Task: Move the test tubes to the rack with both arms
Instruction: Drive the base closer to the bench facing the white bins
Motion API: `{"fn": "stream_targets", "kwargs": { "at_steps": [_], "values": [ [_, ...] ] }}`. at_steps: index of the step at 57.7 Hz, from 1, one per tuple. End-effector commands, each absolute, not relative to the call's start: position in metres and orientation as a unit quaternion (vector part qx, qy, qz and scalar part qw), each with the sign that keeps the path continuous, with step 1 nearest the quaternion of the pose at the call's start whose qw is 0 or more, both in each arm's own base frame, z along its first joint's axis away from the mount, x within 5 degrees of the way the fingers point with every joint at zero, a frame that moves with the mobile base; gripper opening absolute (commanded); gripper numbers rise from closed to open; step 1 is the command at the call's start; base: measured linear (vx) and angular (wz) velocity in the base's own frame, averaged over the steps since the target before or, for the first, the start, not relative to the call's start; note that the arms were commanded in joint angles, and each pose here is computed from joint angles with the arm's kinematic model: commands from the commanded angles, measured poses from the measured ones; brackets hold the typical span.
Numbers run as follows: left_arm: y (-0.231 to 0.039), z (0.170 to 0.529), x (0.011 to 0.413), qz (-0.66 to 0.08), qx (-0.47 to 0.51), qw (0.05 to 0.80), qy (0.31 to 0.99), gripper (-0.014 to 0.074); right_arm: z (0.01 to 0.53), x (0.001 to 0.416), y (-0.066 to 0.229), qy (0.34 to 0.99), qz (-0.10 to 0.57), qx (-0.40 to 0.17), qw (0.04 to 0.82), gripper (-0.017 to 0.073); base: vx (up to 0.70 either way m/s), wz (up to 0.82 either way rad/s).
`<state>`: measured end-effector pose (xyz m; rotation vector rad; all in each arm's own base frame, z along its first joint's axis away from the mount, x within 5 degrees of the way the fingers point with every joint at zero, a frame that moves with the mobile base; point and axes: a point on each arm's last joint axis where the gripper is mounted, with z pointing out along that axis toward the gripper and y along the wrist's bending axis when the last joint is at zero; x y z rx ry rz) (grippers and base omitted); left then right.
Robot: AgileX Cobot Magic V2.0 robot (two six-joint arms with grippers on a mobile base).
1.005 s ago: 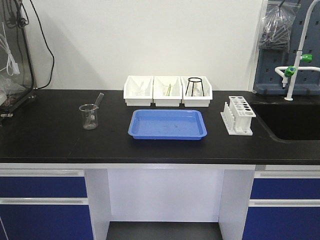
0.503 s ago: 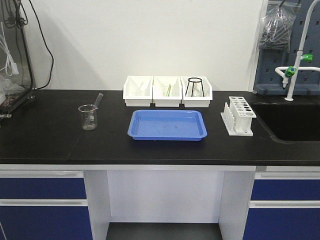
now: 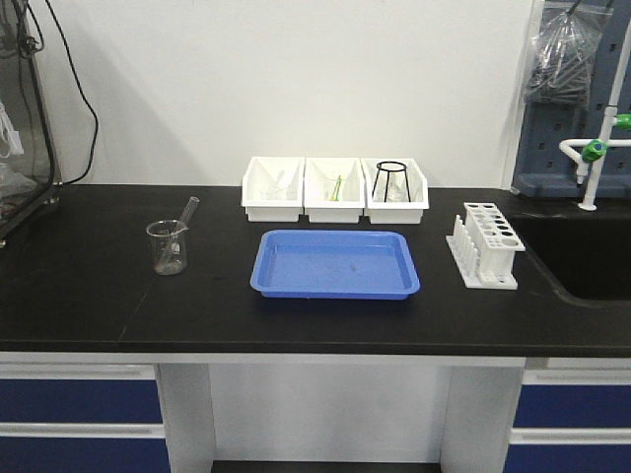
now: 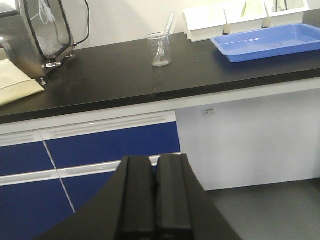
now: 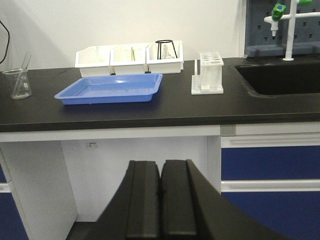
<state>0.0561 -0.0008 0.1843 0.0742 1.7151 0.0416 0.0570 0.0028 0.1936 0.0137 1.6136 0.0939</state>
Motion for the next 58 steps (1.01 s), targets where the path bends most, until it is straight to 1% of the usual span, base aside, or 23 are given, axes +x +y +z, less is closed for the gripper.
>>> {"fn": "stream_targets", "kwargs": {
  "at_steps": [1,23,41,58],
  "values": [
    [-0.001,0.1836,0.0565,0.016,0.031,0.681,0.732,-0.002,0.1985,0.0566,0.0032,0.691,0.043,0.002,0.721,-0.0007,0.25,0.04],
    [-0.001,0.1836,0.0565,0.016,0.031,0.681,0.732,-0.002,0.1985,0.0566,0.0032,0.691,0.043,0.002,0.721,-0.0007,0.3,-0.04],
    [-0.001,0.1836,0.0565,0.016,0.031,0.681,0.732,-0.002,0.1985,0.0566,0.0032,0.691,0.043,0.002,0.721,-0.0007,0.38,-0.12],
    [-0.001,0.1836,0.0565,0.016,0.031,0.681,0.732,-0.002,0.1985,0.0566,0.0032,0.691,0.043,0.002,0.721,-0.0007,0.39,0.0]
  ]
}}
